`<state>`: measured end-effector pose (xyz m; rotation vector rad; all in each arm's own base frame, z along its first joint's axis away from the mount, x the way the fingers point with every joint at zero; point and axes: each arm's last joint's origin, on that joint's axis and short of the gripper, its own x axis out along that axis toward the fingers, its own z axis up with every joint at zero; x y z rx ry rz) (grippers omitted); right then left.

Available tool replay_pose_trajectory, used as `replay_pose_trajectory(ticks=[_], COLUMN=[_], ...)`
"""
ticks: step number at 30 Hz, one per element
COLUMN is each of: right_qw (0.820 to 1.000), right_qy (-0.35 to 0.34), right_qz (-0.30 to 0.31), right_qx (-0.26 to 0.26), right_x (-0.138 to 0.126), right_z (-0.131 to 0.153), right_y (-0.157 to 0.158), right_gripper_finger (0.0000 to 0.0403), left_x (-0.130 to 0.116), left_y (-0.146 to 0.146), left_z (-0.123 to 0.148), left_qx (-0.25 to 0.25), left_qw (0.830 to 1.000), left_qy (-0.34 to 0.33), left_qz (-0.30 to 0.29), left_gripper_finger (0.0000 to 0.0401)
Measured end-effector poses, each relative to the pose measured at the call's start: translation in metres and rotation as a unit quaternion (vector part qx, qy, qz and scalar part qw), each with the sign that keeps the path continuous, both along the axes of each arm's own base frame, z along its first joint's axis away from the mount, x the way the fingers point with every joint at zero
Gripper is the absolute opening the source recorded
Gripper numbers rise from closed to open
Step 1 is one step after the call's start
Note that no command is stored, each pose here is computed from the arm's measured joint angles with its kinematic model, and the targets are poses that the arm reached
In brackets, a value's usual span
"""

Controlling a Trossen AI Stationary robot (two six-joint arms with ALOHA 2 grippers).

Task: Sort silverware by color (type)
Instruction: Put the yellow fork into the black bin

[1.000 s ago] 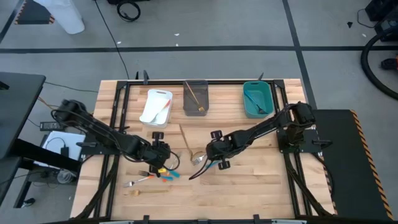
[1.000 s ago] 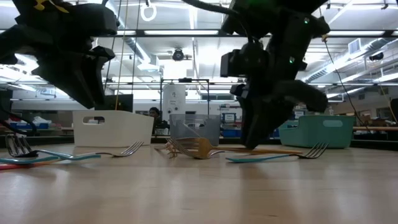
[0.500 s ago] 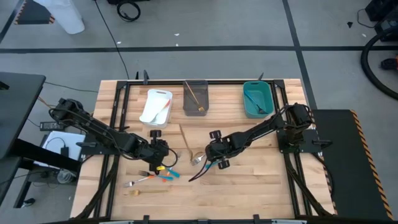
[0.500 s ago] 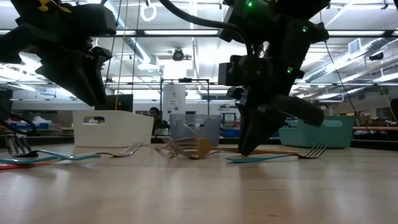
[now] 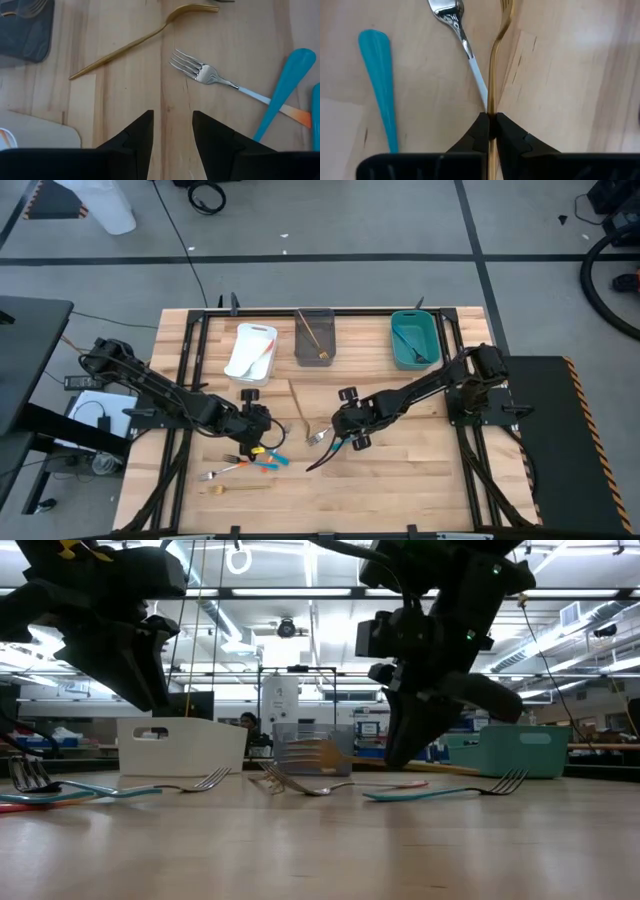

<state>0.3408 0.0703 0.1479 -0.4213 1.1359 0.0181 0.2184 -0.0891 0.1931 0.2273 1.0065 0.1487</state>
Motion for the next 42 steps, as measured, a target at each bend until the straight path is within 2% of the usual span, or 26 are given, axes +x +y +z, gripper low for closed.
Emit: replay_pose_trajectory(ticks=[11, 19, 26, 30, 37, 42], right_qw=[1.0, 1.0, 0.997, 0.991, 0.972, 0.949], right_qy=[-0.009, -0.015, -0.007, 0.007, 0.034, 0.062], right_qz=[-0.009, 0.002, 0.038, 0.087, 0.142, 0.194], right_qx=[-0.01, -0.019, -0.064, -0.098, -0.185, -0.241], right_x=[0.001, 0.01, 0.017, 0.017, 0.017, 0.016], right_z=[0.004, 0.02, 0.037, 0.038, 0.04, 0.04], right_y=[-0.002, -0.003, -0.004, -0.004, -0.006, -0.008], right_gripper_finger=[0.0023, 0.0023, 0.0023, 0.0023, 0.0024, 0.0024], left_x=[0.0, 0.0, 0.002, 0.007, 0.018, 0.025], left_y=[0.0, 0.0, -0.001, -0.003, 0.001, 0.008], left_z=[0.0, 0.0, 0.001, 0.004, 0.009, 0.012], left_qx=[0.0, -0.001, -0.011, -0.049, -0.083, -0.103], left_qw=[1.0, 1.0, 1.0, 0.998, 0.993, 0.988], left_qy=[0.0, -0.002, -0.013, -0.036, -0.078, -0.107], left_qz=[0.0, 0.004, 0.014, 0.01, 0.02, 0.043], left_gripper_finger=[0.0146, 0.0146, 0.0146, 0.0146, 0.0146, 0.0146])
